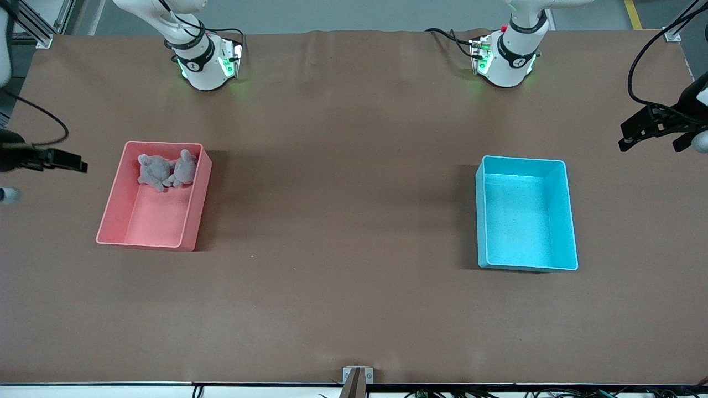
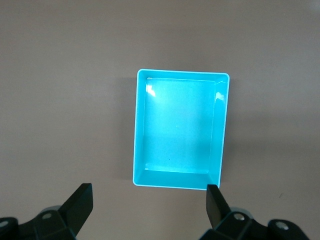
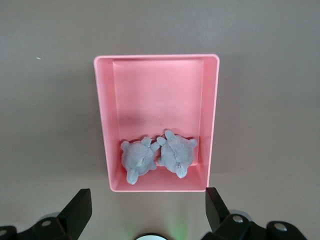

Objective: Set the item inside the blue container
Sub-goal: 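Reach the right gripper down into the pink box onto a plush toy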

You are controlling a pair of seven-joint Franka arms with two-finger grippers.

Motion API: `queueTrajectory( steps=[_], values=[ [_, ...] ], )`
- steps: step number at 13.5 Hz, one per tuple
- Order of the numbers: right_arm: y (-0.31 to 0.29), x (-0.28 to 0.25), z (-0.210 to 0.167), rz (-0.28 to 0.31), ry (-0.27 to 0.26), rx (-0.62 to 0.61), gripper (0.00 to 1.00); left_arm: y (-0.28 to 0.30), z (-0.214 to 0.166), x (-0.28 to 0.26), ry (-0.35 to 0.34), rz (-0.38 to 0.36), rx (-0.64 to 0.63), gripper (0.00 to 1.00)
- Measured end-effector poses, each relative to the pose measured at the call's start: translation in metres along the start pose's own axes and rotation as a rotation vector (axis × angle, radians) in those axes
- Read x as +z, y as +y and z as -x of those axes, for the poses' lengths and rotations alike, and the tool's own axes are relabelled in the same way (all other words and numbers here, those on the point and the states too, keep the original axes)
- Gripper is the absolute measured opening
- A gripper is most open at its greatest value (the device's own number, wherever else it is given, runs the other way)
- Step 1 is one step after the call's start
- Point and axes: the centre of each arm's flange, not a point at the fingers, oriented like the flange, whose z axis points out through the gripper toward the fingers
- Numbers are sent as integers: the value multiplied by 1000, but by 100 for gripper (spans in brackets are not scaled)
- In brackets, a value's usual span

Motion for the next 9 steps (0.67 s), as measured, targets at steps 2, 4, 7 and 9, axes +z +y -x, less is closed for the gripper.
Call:
queueTrajectory(
  steps=[2, 4, 7, 9],
  values=[
    [1, 46, -14, -29, -14, 27, 100, 0, 0, 0, 0, 0, 0, 100],
    [-3, 98, -16, -83, -28, 91, 100, 0, 0, 0, 0, 0, 0, 100],
    [-18, 159, -1, -85, -29, 157, 100, 0, 0, 0, 0, 0, 0, 100],
    [-18, 190, 15, -84, -36, 173, 100, 0, 0, 0, 0, 0, 0, 100]
  ],
)
